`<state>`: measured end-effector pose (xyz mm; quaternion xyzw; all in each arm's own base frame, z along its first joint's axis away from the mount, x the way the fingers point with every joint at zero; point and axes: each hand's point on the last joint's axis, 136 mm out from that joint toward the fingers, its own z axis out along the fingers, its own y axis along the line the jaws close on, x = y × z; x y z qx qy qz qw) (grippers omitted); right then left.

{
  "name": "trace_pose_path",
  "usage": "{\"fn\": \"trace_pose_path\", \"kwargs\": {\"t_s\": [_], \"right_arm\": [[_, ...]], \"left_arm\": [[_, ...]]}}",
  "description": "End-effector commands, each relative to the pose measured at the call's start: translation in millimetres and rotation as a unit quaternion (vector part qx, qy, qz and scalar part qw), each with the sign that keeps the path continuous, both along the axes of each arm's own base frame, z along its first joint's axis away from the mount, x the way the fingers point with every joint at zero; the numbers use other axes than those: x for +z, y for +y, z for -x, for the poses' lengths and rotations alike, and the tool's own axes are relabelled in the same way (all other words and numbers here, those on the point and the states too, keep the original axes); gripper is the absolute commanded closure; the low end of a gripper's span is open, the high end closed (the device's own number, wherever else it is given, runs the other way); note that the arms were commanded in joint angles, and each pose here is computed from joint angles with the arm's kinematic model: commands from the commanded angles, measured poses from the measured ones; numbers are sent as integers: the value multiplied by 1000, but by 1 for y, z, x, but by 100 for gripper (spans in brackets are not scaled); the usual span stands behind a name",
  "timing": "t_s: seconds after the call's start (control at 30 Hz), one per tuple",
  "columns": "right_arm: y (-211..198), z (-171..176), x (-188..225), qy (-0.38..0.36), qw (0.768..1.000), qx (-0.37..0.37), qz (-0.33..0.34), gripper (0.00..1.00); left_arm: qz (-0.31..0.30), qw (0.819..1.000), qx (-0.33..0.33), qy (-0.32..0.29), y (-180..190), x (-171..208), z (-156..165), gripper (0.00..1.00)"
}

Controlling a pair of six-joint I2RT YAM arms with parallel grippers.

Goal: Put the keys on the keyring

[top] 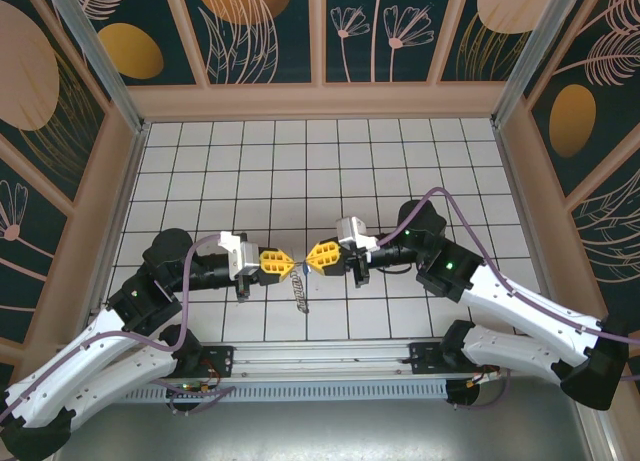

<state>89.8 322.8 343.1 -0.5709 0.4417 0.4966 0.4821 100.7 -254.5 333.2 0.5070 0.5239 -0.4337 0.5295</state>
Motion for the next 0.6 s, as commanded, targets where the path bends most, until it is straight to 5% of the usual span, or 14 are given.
{"fn": "trace_pose_path", "kwargs": {"t_s": [0.0,0.57], "right_arm": [[-2,3,21,-8,1000,10,-27,100],[0,2,21,5,999,23,-30,100]], "left_arm": [[17,1000,-4,-23,2,18,4,100],[20,999,-6,-24,2,18,4,100]]}}
